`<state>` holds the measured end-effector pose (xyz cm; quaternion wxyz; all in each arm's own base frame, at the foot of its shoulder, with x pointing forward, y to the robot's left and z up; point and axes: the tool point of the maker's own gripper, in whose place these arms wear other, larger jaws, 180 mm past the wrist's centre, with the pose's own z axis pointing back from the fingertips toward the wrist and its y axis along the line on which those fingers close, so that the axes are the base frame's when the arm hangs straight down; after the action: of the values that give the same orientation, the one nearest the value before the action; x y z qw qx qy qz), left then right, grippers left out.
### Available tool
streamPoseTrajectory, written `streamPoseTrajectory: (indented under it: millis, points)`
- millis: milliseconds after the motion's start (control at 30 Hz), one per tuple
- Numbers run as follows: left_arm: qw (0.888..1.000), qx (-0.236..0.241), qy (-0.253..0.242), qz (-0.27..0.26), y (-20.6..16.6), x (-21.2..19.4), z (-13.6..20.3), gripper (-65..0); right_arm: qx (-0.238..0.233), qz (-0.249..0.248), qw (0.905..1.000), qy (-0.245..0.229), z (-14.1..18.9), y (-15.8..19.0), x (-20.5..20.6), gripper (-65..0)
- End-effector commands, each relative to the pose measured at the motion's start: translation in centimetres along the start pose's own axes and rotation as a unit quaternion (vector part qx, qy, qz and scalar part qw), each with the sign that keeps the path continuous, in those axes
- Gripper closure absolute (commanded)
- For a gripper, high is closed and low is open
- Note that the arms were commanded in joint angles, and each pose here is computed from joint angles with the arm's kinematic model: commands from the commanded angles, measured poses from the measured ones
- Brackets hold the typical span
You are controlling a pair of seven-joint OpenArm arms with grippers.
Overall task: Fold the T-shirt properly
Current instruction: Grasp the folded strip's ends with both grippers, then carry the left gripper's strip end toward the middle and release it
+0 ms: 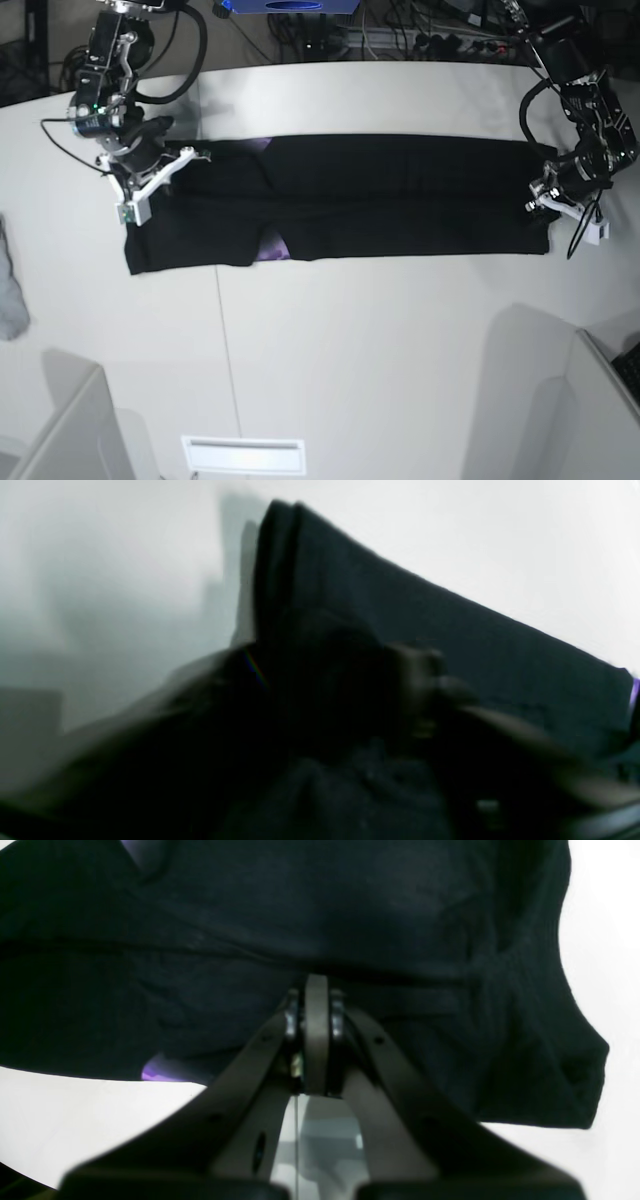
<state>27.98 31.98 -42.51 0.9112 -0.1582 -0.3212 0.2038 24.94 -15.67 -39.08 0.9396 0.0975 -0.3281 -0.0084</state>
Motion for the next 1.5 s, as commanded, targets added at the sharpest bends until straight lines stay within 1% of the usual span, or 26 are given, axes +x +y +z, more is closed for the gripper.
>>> streamPoseTrajectory:
  millis: [0, 100, 267, 433, 533, 700, 767, 967, 1100, 1233, 1467]
  points:
    - [0.999, 0.018, 0.034, -0.002, 0.9, -1.2, 0.2, -19.6, 0.001, 0.006, 0.9996, -0.027, 0.4, 0.0, 1.5, 0.0]
    - [0.999, 0.024, 0.037, -0.001, 1.7, -1.0, 0.4, 0.0, 0.001, 0.006, 0.9996, -0.027, 0.4, 0.0, 1.5, 0.0]
    - [0.999, 0.039, 0.029, -0.012, 2.8, 0.3, 1.2, 0.0, 0.001, 0.005, 0.9996, -0.026, 0.4, 0.0, 1.4, 0.0]
    - [0.998, 0.057, 0.009, -0.036, 3.8, 3.4, 2.7, 0.0, 0.0, 0.006, 0.9996, -0.029, 0.7, 0.1, 1.5, 0.0]
    - [0.996, 0.058, -0.011, -0.063, 3.0, 5.1, 3.6, 0.0, 0.0, 0.008, 0.9995, -0.032, 0.8, 0.1, 1.7, 0.0]
    - [0.991, 0.06, -0.03, -0.12, 1.1, 5.8, 5.4, 0.0, 0.0, 0.008, 0.9994, -0.032, 0.8, 0.1, 1.8, 0.0]
    - [0.989, 0.057, -0.029, -0.134, 0.5, 5.1, 5.8, 0.0, 0.0, 0.008, 0.9994, -0.034, 0.8, 0.1, 1.9, 0.0]
    - [0.988, 0.03, -0.033, -0.148, -2.8, 2.9, 5.8, 0.0, 0.001, 0.01, 0.9992, -0.04, 0.7, 0.2, 2.6, 0.0]
    - [0.989, 0.017, -0.001, -0.144, -4.4, 1.1, 5.7, 0.0, 0.002, 0.01, 0.999, -0.044, 0.6, 0.2, 3.1, 0.0]
    - [0.989, -0.008, -0.012, -0.145, -7.0, 0.5, 5.5, 0.0, 0.002, 0.01, 0.9989, -0.046, 0.6, 0.2, 3.2, 0.0]
    - [0.992, -0.04, 0.011, -0.123, -9.8, -1.0, 4.3, 0.0, 0.002, 0.01, 0.9989, -0.045, 0.6, 0.2, 3.2, 0.0]
